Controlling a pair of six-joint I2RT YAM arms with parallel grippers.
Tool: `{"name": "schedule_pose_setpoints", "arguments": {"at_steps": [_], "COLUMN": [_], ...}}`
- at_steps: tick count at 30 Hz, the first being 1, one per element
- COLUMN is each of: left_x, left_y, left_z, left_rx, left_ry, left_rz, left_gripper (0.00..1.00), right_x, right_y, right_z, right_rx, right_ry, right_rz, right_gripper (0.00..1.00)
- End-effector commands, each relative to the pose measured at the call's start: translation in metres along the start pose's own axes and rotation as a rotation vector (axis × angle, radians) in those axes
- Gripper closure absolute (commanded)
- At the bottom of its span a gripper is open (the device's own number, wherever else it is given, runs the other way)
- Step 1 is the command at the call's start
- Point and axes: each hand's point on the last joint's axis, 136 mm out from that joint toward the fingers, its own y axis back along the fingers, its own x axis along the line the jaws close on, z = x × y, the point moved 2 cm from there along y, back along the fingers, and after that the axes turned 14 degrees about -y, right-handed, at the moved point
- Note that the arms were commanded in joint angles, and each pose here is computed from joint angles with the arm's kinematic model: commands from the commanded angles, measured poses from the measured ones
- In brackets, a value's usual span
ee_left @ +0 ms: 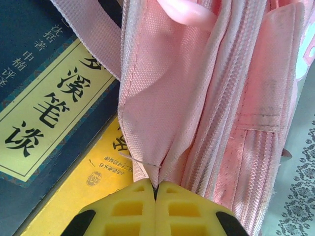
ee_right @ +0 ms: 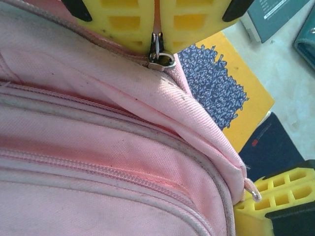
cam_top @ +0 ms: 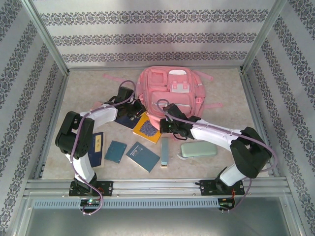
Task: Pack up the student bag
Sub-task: Unzip the student bag at the center of the table, then open the student bag at the center of the table.
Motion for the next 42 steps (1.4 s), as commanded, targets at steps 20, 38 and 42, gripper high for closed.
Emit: {"name": "schedule_pose_setpoints", "arguments": {"at_steps": [20, 38, 42], "left_x": [-0.027, -0.012, -0.015], "left_y": [0.044, 0.062, 0.060], "left_z": [0.061, 0.111, 0.129], "left_rx": [-0.152, -0.141, -0.121], "left_ry": [0.006, -0.032, -0.010], "left_rz": [-0.042, 0.018, -0.022], "left_gripper": [1.00, 1.00, 0.77], "right_x": [-0.017, -0.070, -0.016], "right_y": [0.039, 0.050, 0.046], "right_z": [-0.013, 0.014, 0.022], "right_rx": [0.170, 0.104, 0.125], "right_ry": [0.101, -0.014, -0.057], "right_rz": [0.072, -0.006, 0.213], "right_gripper": [1.00, 1.00, 1.00]}}
